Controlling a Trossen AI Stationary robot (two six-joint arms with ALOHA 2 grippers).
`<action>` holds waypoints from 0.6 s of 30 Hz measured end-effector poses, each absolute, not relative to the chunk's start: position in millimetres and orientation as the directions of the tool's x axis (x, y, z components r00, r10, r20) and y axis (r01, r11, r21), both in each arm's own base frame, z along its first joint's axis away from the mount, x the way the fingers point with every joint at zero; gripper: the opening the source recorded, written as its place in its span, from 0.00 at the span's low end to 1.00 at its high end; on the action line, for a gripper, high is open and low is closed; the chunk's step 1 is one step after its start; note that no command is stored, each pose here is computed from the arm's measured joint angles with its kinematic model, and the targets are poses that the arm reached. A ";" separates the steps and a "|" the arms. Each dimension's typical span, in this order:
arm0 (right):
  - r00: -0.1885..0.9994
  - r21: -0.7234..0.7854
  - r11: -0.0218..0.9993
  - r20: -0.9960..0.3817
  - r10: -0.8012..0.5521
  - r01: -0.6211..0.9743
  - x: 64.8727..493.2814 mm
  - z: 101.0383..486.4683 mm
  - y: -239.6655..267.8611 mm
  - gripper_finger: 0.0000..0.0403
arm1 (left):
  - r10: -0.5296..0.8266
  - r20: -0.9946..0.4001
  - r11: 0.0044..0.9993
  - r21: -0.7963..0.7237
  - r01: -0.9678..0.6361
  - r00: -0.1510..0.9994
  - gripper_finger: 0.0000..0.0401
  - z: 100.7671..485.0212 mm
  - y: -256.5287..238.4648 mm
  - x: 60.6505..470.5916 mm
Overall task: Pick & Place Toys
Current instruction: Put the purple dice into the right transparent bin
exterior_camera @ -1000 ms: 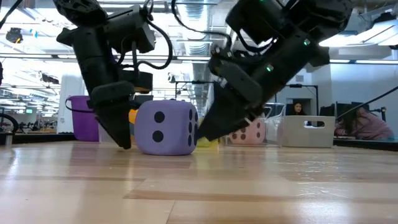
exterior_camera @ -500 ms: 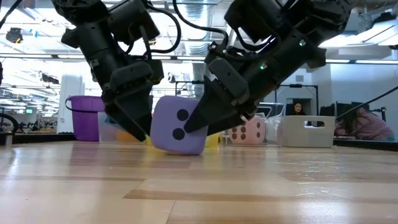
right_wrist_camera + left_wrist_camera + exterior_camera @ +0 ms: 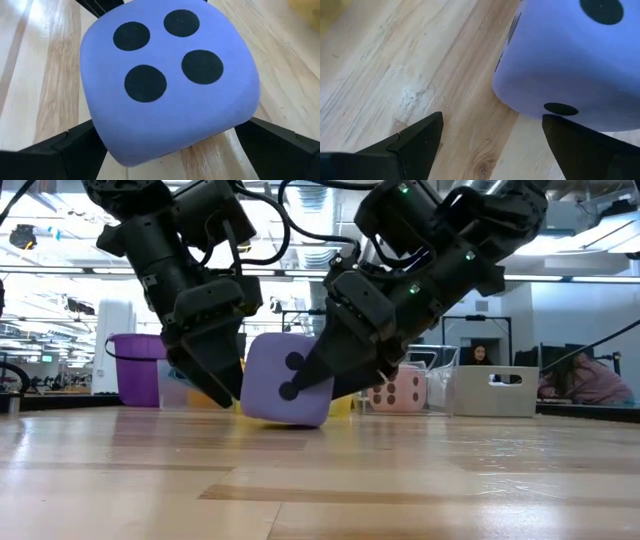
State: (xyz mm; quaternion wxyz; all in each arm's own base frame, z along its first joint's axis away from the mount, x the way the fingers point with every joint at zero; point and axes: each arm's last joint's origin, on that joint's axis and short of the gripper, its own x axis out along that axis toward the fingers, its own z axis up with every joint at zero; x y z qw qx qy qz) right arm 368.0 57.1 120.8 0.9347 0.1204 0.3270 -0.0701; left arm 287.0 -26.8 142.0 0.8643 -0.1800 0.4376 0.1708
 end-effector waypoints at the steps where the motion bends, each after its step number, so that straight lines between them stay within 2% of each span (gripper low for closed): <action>1: 0.777 0.185 0.960 -0.628 -0.047 0.208 368.4 120.9 55.5 0.99 | 0.138 -0.818 0.877 -0.161 -0.453 0.558 0.84 142.0 -26.8 287.0; 5: 0.781 0.202 0.959 -0.623 -0.032 0.200 369.5 121.6 52.4 0.98 | 0.140 -0.820 0.877 -0.158 -0.454 0.555 0.84 141.8 -26.7 286.7; 11: 0.784 0.203 0.959 -0.620 -0.029 0.196 369.5 121.9 53.8 0.89 | 0.140 -0.822 0.877 -0.157 -0.455 0.553 0.84 141.7 -26.7 286.4; 18: 0.791 0.209 0.958 -0.611 -0.029 0.197 370.8 128.4 53.8 0.87 | 0.164 -0.858 0.869 -0.107 -0.482 0.486 0.84 150.4 -24.4 275.8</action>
